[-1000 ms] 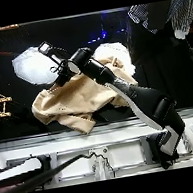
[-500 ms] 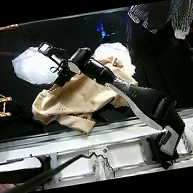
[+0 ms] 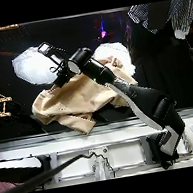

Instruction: Fold the clothes and pants, and hang the long-sleeved shirts on hangers.

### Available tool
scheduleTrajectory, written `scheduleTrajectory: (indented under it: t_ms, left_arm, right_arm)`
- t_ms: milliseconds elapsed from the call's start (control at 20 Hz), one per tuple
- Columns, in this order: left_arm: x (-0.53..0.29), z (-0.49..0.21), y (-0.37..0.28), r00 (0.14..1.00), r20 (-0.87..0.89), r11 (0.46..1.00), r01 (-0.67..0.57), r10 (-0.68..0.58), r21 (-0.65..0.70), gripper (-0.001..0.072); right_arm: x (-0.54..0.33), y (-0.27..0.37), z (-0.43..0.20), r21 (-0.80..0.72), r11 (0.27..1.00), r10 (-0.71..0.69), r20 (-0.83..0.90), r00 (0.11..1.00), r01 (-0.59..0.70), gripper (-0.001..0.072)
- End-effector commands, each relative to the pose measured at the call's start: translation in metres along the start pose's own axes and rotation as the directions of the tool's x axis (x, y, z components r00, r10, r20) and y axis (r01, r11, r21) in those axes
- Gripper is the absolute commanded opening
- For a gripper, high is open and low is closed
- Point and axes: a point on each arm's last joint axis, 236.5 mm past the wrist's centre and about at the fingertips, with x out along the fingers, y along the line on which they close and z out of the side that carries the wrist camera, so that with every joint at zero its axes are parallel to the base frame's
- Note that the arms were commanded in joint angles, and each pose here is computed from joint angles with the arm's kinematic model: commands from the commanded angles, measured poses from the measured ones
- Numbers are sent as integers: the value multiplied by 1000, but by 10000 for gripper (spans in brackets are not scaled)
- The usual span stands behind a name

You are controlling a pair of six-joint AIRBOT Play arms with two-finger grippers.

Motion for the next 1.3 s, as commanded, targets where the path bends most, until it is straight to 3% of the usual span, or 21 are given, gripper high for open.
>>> scheduleTrajectory:
  t_ms: [0,350,650,950,1100,1250]
  left_arm:
    - [-5,4,-1,1000,12,1000,-3,3,6,18]
    - [-95,42,-10,979,204,999,-13,7,29,15]
    - [-242,61,-9,868,496,998,49,-22,-40,15]
    - [-370,5,-42,741,633,961,275,-225,20,15]
    - [-403,-52,-66,715,594,918,381,-369,112,14]
    - [-438,-111,-83,607,608,845,483,-512,229,13]
  right_arm:
    - [0,1,-1,1,1000,3,-3,1000,-3,31]
    - [0,3,-4,7,1000,13,-16,1000,-13,31]
    - [0,11,-6,22,999,46,-27,999,-46,31]
    - [0,12,-5,23,999,48,-20,999,-48,31]
    - [0,5,-2,14,1000,24,-7,1000,-24,31]
    - [0,1,-2,6,1000,8,-7,1000,-8,31]
